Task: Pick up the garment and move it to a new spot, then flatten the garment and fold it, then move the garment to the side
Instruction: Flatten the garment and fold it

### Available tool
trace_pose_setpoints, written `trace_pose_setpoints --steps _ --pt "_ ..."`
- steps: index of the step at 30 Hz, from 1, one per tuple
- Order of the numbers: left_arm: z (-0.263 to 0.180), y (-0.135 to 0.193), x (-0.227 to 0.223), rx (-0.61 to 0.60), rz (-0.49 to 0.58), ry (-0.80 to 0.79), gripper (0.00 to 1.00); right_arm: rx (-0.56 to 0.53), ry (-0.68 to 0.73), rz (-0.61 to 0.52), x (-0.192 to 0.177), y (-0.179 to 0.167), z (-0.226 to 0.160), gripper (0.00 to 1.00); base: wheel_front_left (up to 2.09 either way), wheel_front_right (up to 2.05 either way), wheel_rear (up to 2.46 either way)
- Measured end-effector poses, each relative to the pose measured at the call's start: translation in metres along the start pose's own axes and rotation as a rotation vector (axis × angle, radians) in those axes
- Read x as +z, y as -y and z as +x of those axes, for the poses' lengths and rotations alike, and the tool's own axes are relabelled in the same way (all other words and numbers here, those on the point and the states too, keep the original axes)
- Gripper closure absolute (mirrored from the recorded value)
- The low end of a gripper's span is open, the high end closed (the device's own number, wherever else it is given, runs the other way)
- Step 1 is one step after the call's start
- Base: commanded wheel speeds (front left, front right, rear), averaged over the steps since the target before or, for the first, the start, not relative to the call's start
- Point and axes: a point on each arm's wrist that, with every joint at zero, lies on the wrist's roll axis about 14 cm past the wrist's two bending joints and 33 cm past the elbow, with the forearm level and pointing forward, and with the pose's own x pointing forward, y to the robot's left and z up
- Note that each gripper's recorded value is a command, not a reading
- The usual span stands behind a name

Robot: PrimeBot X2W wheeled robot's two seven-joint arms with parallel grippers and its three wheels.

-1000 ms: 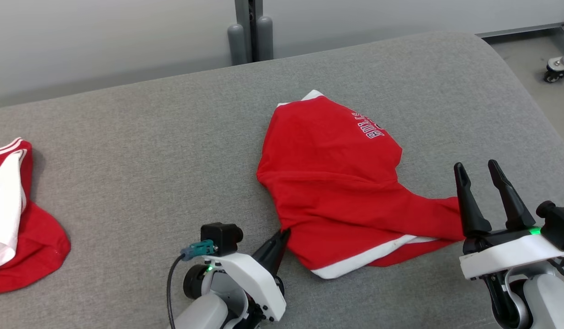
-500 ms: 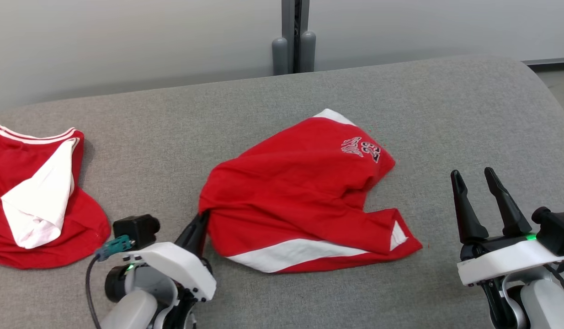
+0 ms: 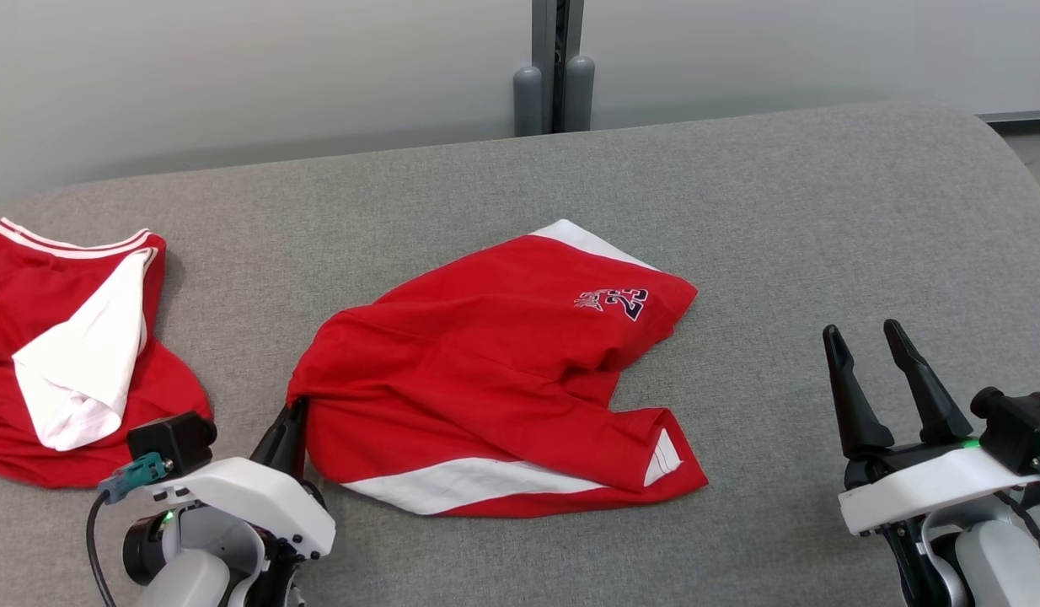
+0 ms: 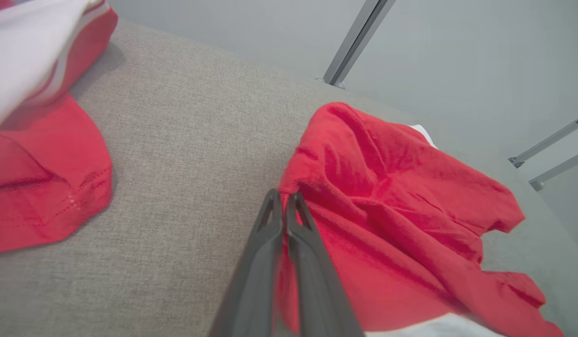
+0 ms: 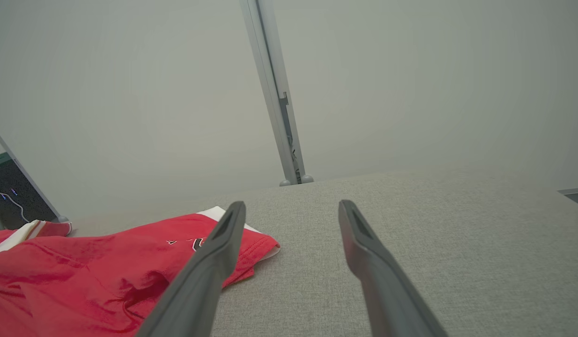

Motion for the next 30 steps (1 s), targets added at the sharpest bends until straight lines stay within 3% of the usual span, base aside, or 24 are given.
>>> trace_pose_setpoints --steps 1,2,3,22,30 --pt "0.000 0.000 0.000 0.000 -0.001 0.001 0.75 0.002 -0.003 0.000 -0.001 0.000 0.000 0.00 0.00 0.00 0.00" --pt "0.000 0.001 -0.001 0.000 -0.003 0.001 0.44 0.003 -0.006 0.001 -0.002 0.000 0.000 0.00 0.00 0.00 0.00" --pt "-0.001 0.002 -0.001 -0.002 -0.004 0.001 0.00 0.005 -0.011 0.002 -0.003 -0.001 0.000 0.00 0.00 0.00 0.00" --pt "-0.026 -0.004 0.007 0.005 0.012 0.107 0.00 0.063 -0.120 0.009 -0.030 -0.009 -0.011 0.00 0.00 0.00 0.00" --pt "-0.035 -0.007 0.006 0.017 0.008 0.114 0.00 0.266 -0.278 0.049 -0.058 -0.057 -0.031 0.00 0.00 0.00 0.00"
